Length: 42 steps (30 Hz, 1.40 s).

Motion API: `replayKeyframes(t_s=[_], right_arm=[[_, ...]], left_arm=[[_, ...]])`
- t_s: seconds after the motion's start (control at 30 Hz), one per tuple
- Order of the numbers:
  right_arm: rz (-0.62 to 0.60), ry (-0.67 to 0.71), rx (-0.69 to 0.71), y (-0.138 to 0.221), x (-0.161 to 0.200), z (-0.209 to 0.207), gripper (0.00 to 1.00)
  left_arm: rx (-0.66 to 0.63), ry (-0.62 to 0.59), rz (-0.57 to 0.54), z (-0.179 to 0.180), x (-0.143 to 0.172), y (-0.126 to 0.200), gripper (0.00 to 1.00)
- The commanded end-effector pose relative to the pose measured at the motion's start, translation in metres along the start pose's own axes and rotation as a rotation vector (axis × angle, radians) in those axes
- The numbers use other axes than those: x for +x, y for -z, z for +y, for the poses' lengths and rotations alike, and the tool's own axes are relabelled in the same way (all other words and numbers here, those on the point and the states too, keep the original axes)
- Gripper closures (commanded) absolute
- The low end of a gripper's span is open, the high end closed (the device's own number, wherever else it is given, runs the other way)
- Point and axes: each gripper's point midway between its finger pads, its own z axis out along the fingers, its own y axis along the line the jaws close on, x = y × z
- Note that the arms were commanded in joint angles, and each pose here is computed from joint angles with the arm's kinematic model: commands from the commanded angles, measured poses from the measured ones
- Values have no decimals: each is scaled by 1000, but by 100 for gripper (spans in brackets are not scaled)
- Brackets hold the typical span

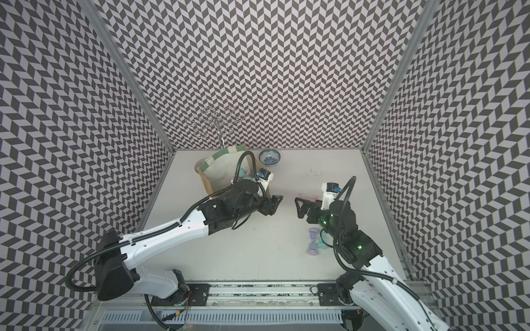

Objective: Put the hourglass into the canvas bag
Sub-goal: Pick up the hourglass from the center of the board.

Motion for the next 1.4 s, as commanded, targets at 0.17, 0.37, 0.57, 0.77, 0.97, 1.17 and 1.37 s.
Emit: replayKeyframes(t_s=[0.17,0.37,0.57,0.77,0.97,1.17,1.37], right_arm=[[-48,-16,58,8,-4,-13,1],[-28,-22,62,4,10,-21,1],[-17,-25,7,0,19,-16,1],[-7,-25,2,-4,21,-16,1],[-10,-26,-22,-4,19,-11,1],[-31,-28,-26,0,14,-10,1],[-39,-27,-28,2,12,-9,1]], left_arm=[[46,-237,-25,-17,10,-56,22],[82,-296,13,-14,33,-103,22],[109,-313,60,-6,47,-143,21],[173,-317,77,1,56,-169,21],[258,-295,96,6,64,-185,22],[321,-328,107,-5,77,-197,23],[339,-330,108,-11,82,-213,23]])
